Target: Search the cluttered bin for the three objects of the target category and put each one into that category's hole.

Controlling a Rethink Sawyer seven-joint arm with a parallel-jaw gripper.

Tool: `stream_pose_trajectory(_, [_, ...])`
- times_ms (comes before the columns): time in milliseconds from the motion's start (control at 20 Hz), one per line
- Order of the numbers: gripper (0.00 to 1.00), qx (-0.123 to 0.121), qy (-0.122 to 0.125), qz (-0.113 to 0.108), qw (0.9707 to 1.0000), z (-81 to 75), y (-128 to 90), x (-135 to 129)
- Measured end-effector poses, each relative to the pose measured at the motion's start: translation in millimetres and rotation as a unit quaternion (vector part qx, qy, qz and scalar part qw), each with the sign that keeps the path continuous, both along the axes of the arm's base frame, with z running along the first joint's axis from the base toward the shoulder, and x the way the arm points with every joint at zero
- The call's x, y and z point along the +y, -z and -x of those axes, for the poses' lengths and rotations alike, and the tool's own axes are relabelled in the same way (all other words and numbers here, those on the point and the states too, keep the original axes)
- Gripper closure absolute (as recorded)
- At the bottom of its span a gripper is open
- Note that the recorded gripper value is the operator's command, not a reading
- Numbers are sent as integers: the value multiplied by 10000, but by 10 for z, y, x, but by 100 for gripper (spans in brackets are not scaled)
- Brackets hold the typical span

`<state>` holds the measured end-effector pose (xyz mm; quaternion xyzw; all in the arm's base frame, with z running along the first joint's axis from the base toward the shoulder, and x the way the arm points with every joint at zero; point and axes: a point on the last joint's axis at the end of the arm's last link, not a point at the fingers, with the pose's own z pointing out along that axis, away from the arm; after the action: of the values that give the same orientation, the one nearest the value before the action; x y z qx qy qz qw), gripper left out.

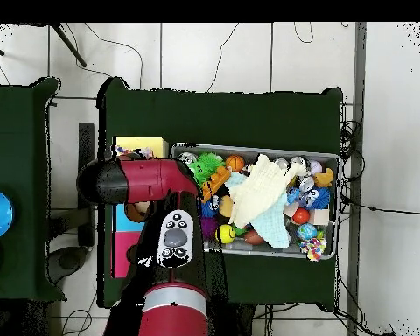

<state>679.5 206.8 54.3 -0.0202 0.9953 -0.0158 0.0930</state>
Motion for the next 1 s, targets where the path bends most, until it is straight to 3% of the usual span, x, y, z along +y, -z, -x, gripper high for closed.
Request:
stream_pose_trajectory(650, [100,112,-22,73,9999,22,261,-9])
stream_pose_trajectory(1000, [100,112,-34,73,9999,32,282,13])
